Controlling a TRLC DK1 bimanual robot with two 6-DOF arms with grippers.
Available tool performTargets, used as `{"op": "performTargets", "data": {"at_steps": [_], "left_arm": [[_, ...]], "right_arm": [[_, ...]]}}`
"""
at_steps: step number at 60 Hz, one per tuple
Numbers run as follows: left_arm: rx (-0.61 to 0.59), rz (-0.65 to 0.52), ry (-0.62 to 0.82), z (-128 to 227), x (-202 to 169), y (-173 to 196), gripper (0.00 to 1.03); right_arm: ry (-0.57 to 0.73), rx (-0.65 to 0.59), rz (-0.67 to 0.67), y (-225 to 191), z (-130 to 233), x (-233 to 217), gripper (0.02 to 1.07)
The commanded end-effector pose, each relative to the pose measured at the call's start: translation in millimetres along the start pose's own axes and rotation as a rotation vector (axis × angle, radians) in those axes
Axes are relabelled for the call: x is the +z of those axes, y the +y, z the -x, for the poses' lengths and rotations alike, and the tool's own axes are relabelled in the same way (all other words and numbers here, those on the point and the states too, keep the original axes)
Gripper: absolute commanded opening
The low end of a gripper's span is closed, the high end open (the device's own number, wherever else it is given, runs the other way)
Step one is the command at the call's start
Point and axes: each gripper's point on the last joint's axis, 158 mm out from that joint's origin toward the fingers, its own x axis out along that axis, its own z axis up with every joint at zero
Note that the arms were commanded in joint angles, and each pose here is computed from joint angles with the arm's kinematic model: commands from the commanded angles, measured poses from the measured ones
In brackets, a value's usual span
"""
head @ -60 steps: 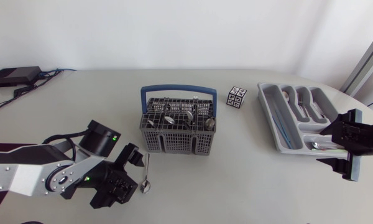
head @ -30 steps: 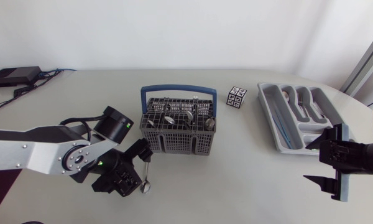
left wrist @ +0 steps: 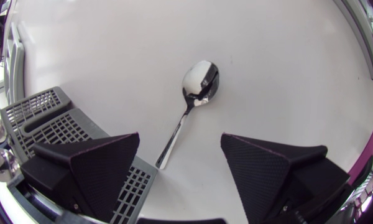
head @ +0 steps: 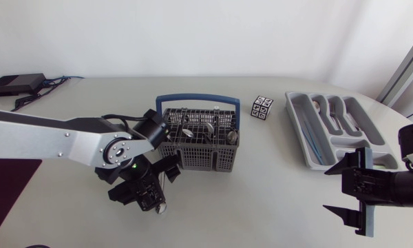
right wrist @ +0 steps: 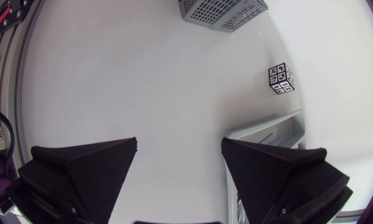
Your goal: Transfer all utensils from the basket to the drawer tray.
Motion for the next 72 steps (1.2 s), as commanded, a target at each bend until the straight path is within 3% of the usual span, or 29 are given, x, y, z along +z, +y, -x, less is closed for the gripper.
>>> {"op": "performTargets", "data": {"at_steps": [1, 10, 16, 22, 32, 41, 47, 63, 72], "left_arm": [[-0.051, -0.074, -0.027, -4.4, 6.7, -1.0, 0.91], [-0.087, -0.097, -0.051, -8.9, 13.0, -0.6, 0.89], [-0.113, -0.115, -0.068, -12.0, 19.3, -1.1, 0.76], [-0.134, -0.117, -0.077, -19.0, 20.4, -3.3, 0.57], [-0.161, -0.101, -0.089, -27.2, 18.2, -8.8, 0.51], [-0.187, -0.098, -0.100, -32.2, 18.8, -17.8, 0.16], [-0.243, -0.105, -0.108, -31.8, 21.8, -32.8, 0.04], [-0.377, -0.045, -0.117, -29.0, 35.1, -62.5, 0.03], [-0.647, 0.104, -0.152, -5.3, 54.3, -80.5, 0.03]], "right_arm": [[-0.015, 0.013, -0.018, 7.0, -2.7, 2.8, 1.00], [-0.029, 0.013, -0.016, 8.1, -4.1, 4.7, 1.00], [-0.040, 0.015, -0.012, 9.5, -5.3, 6.2, 1.00], [-0.043, 0.009, -0.016, 7.7, -5.5, 4.3, 1.00], [-0.049, 0.008, -0.023, 7.8, -5.2, 1.9, 1.00], [-0.052, 0.015, -0.026, 9.8, -5.8, 2.1, 1.00], [-0.055, 0.008, -0.023, 8.8, -4.1, 3.5, 1.00], [-0.059, -0.005, -0.025, 9.7, 1.4, 8.2, 1.00], [-0.064, -0.016, -0.017, 9.8, 8.2, 12.6, 1.00]]}}
